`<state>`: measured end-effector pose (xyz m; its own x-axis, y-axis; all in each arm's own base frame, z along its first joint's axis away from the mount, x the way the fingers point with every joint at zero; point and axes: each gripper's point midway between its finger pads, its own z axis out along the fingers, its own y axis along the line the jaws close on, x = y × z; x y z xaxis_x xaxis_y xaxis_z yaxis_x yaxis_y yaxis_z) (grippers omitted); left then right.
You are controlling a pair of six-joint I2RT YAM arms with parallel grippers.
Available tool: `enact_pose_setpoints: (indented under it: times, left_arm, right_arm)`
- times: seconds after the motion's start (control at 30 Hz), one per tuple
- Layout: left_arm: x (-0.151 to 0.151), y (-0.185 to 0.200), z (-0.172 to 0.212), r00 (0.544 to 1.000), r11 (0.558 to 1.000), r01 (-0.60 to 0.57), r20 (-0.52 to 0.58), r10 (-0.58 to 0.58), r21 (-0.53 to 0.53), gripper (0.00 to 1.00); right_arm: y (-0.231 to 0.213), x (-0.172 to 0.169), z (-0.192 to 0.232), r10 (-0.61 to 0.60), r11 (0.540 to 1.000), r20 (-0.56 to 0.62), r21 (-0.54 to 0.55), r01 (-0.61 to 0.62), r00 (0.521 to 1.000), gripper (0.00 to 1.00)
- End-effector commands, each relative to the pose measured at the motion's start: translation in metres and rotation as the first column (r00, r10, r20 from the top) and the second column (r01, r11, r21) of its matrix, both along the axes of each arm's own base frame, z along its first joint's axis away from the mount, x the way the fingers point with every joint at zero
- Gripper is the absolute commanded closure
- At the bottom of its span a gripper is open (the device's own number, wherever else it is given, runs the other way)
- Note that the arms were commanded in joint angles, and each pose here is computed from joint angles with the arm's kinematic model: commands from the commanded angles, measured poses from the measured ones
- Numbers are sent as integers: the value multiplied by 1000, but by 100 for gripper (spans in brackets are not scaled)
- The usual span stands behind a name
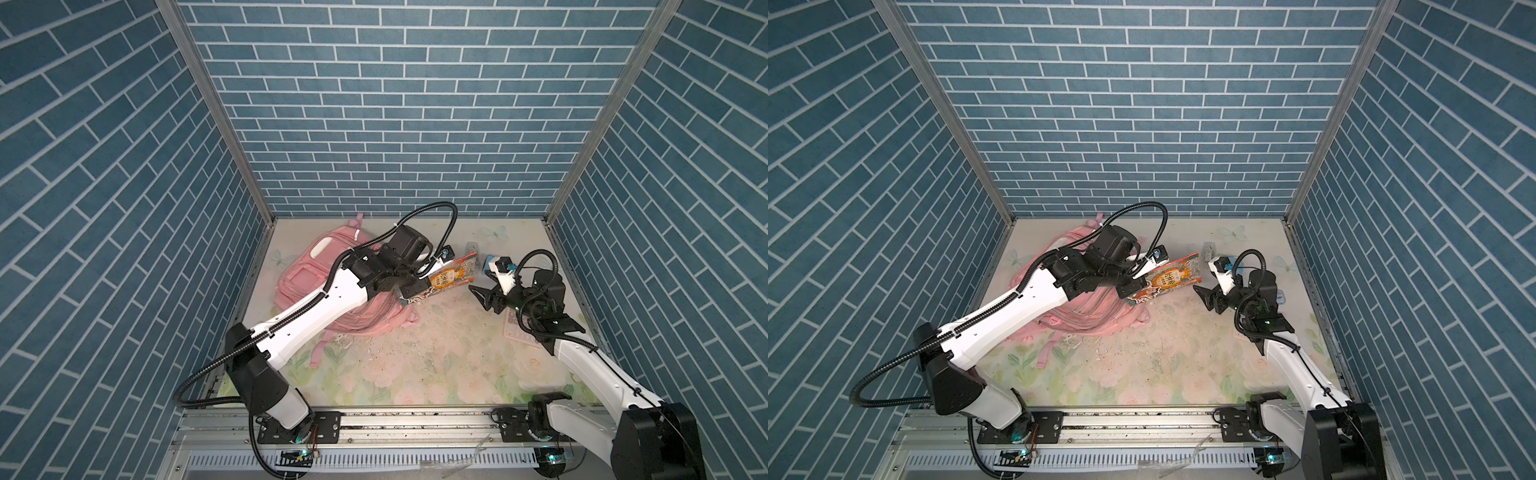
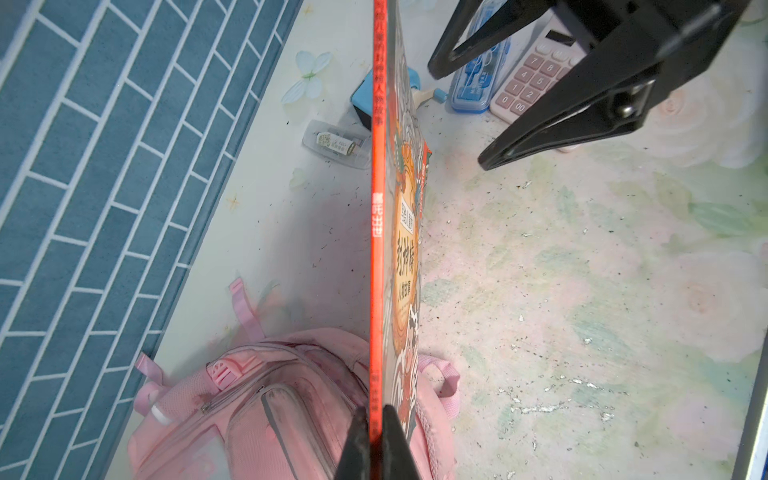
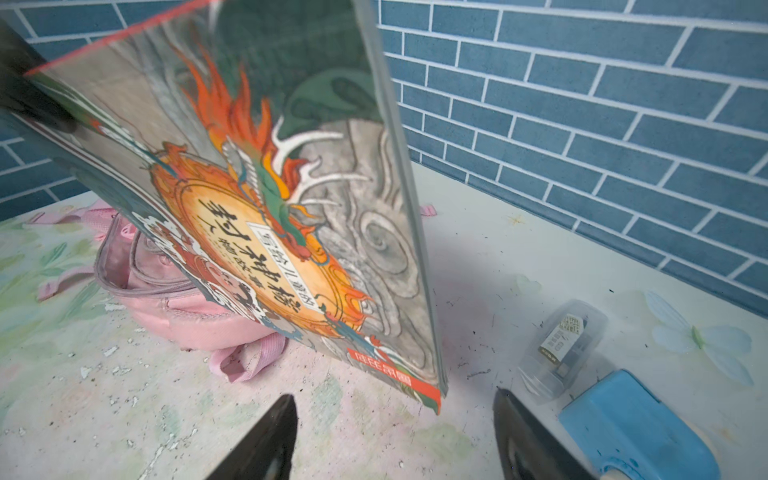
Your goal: Pack the student bag
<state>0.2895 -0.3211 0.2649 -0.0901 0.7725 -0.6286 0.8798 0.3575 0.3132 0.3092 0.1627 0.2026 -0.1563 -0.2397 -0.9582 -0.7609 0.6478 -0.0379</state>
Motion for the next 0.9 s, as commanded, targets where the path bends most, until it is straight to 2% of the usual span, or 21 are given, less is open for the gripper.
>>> enact_pose_setpoints:
  times: [0.0, 0.13, 0.33, 0.57, 0.67, 0.7, 0.73, 0.77, 0.83, 0.87]
  left_arm:
    - [-10, -8, 22, 993, 993, 101, 73, -96, -66, 100]
    - [-24, -8, 27, 982, 982, 172, 90, -164, -82, 100]
    - [-28, -2, 22, 979, 982, 178, 109, -171, -58, 100]
    - [-21, -1, 22, 980, 986, 161, 125, -155, -43, 100]
    - [-12, 3, 25, 986, 992, 111, 133, -102, -57, 100]
    - [-7, 6, 28, 989, 994, 81, 132, -71, -77, 99]
    - [-2, 10, 31, 991, 994, 48, 128, -34, -102, 77]
    - [6, 16, 36, 992, 991, -1, 121, 18, -137, 50]
    - [22, 35, 41, 985, 971, -125, 94, 147, -204, 27]
    - [28, 44, 41, 977, 958, -178, 76, 200, -226, 23]
  right_arm:
    - [13, -2, 22, 132, 991, 125, -49, -127, 983, 26]
    - [28, -14, 24, 273, 962, 103, -37, -271, 956, 29]
    - [36, -32, 28, 371, 928, 81, 9, -373, 925, 40]
    - [38, -56, 33, 421, 905, 44, 56, -423, 906, 78]
    - [37, -60, 37, 416, 906, 37, 73, -418, 909, 98]
    - [37, -61, 37, 417, 905, 29, 83, -418, 909, 100]
    - [37, -62, 38, 414, 906, 21, 92, -414, 910, 100]
    - [36, -63, 37, 409, 907, 11, 102, -408, 912, 100]
    - [34, -64, 37, 388, 915, -17, 131, -382, 922, 100]
    - [33, -63, 37, 370, 920, -35, 153, -361, 928, 100]
